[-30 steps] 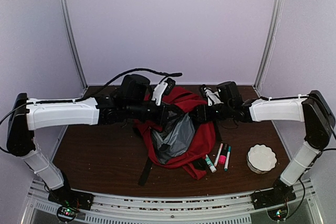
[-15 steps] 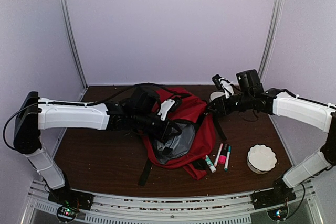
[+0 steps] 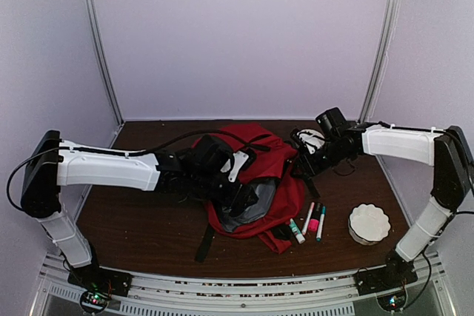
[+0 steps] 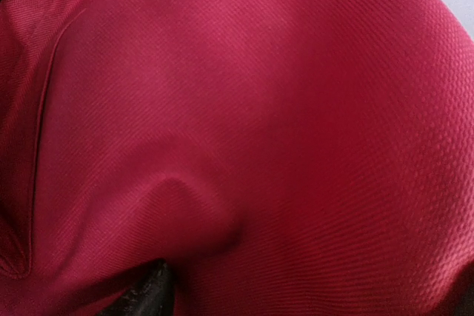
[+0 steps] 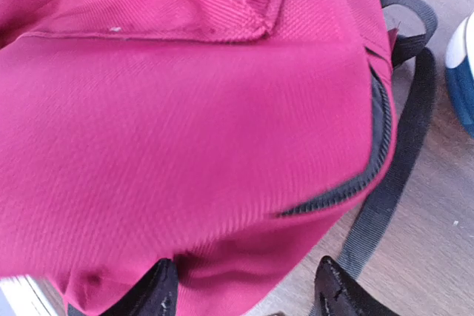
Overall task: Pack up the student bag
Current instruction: Adjust the largest pocket of the bag.
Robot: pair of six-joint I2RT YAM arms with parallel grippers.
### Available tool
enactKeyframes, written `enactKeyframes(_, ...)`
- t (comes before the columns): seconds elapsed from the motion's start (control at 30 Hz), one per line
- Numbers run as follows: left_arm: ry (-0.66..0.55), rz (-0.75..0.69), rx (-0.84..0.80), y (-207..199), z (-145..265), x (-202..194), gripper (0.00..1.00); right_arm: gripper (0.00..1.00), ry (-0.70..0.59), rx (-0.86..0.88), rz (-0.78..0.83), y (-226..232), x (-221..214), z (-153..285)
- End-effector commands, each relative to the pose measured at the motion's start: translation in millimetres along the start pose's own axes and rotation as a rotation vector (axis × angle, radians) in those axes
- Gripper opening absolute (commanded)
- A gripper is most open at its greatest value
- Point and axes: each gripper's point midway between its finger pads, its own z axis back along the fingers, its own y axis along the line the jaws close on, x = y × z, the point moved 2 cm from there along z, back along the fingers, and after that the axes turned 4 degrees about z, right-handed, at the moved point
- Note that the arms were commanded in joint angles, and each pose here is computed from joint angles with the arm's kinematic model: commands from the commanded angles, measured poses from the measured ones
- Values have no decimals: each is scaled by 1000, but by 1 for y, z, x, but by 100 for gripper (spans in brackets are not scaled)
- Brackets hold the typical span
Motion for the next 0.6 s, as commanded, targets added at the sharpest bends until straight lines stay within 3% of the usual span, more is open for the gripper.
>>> enactKeyframes(0.0,-18,-5,51,-5,-5,7,69,65,15,33,-36,2,9,-7)
enactKeyframes(0.17,-4,6,195,17,-13,3,63,62,49,109,-68,8,4,-25)
enactKeyframes(0.23,-12,-12,276,29,-10,3,54,53,60,162,-60,15,1,-28)
enactKeyframes(0.27,-12,-19,317,36,-7,3,49,44,64,174,-51,16,0,-29)
enactKeyframes(0.33,-4,-31,372,49,-5,1,39,10,86,222,-47,20,-6,-31)
enactKeyframes(0.37,3,-37,389,55,-4,1,31,4,89,262,-47,25,-8,-30)
enactKeyframes(0.5,18,-80,493,85,8,3,0,0,62,472,3,57,-10,-9)
enactKeyframes(0.57,3,-102,571,103,21,9,0,0,36,635,50,81,-13,11)
